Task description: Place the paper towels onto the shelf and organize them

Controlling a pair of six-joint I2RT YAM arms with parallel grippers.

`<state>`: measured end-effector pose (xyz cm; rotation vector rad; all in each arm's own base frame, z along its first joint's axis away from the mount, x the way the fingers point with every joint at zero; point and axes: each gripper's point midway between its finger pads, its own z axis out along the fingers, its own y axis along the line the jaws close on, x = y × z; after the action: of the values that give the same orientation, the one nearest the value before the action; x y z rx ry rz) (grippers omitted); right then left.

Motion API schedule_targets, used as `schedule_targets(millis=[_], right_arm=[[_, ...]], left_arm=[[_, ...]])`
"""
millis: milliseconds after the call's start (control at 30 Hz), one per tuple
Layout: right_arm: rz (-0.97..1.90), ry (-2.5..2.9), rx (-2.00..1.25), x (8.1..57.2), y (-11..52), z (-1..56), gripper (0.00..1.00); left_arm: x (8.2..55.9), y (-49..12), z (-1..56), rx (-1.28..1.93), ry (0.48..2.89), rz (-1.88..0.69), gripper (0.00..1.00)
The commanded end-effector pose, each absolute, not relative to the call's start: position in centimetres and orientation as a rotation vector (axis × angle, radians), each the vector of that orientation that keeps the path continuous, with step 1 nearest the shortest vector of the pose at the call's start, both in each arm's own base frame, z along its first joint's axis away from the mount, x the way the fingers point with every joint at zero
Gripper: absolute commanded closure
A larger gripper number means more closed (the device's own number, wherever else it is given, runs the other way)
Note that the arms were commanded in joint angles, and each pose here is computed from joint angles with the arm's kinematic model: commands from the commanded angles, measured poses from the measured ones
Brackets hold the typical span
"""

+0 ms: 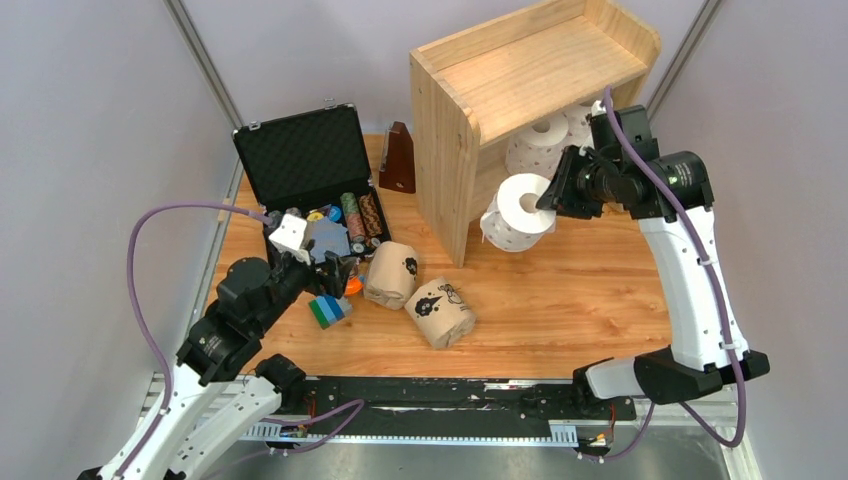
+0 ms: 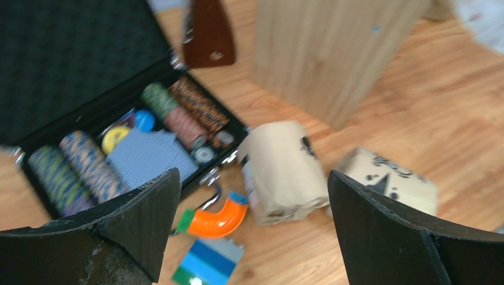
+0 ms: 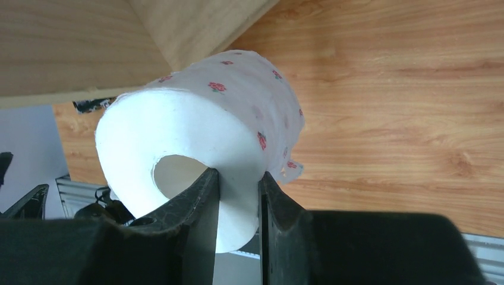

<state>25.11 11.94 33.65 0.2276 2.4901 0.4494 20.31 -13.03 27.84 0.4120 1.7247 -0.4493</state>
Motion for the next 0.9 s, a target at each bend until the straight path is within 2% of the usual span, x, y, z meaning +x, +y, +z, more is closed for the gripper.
schedule_targets(millis=[0,367,500,867], right_arm=[[0.444,2.395,0.334,27.5,11.5,35.8,1.00],[0.512,2.277,0.456,32.5,12.6,37.1,0.98],[0.521,2.238,0.488,33.9,12.7,37.5,0.94],[0.557,2.183,0.589,36.7,13.4,37.5,0.94]], left_arm=[[20.8,-8.1,26.3,0.166,1.816,-0.238,0.00],[21.1,-5.5,24.6,0.013,1.782,-0.146,0.00],[21.2,-5.5,24.2,0.019,1.793,-0.138,0.00],[21.5,-6.9,23.4,0.088,1.825,-0.175,0.00]])
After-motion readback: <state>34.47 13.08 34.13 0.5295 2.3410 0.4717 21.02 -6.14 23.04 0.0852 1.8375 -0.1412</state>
